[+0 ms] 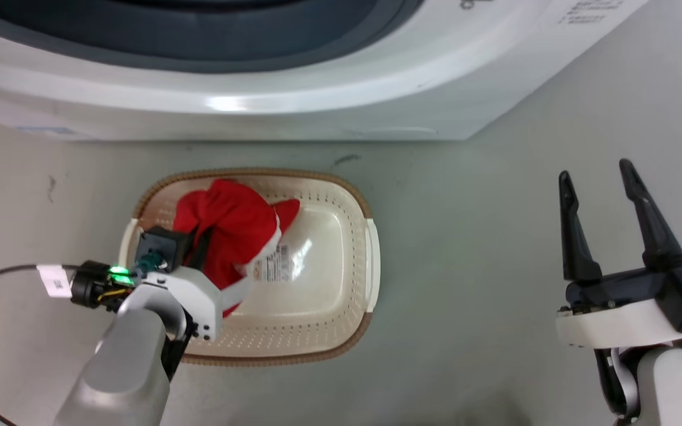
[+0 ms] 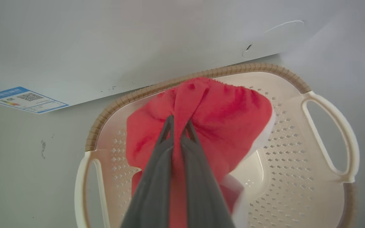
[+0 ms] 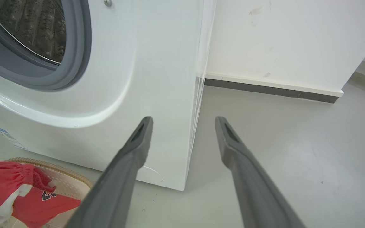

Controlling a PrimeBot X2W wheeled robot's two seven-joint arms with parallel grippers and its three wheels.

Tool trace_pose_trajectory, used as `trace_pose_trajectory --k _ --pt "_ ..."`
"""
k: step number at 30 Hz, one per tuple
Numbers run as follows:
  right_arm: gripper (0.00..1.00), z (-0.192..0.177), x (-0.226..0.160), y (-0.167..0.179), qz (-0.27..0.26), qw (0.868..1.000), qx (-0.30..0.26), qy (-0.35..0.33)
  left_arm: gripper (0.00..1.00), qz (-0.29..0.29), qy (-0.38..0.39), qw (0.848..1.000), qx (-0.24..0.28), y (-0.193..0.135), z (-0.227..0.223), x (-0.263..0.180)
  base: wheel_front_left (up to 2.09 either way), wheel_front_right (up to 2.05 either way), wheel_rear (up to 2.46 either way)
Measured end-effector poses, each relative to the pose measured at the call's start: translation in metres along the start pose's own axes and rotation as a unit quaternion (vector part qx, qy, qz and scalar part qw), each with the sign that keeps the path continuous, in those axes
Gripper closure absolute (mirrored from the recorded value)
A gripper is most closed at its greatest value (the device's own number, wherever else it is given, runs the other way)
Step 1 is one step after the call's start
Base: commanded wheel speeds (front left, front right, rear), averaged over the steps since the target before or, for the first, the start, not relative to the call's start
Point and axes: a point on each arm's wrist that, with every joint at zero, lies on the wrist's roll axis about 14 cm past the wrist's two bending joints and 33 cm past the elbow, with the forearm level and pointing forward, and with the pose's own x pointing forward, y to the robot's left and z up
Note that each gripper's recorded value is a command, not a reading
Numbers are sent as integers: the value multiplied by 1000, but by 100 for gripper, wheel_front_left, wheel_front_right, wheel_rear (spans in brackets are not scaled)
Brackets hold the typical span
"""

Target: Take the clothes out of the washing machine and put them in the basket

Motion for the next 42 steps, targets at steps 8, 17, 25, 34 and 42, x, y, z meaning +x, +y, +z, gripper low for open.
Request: trace_pose_trajectory --k 8,17,25,34,42 --pt "0 -46 15 -21 -24 999 -12 43 100 13 83 996 -17 5 -52 45 0 0 0" --pt "0 -78 24 -29 -32 997 -20 69 100 9 155 988 -16 0 -104 64 0 0 0" --pt "0 -90 25 -27 -29 996 -19 81 97 16 180 983 -26 -2 -122 66 0 0 0" --pt "0 -65 24 -29 -33 998 -16 56 0 31 146 989 -25 3 -91 55 0 0 0" --pt "0 -15 16 -27 -33 999 -14 10 0 31 70 997 -25 10 -36 26 0 0 0"
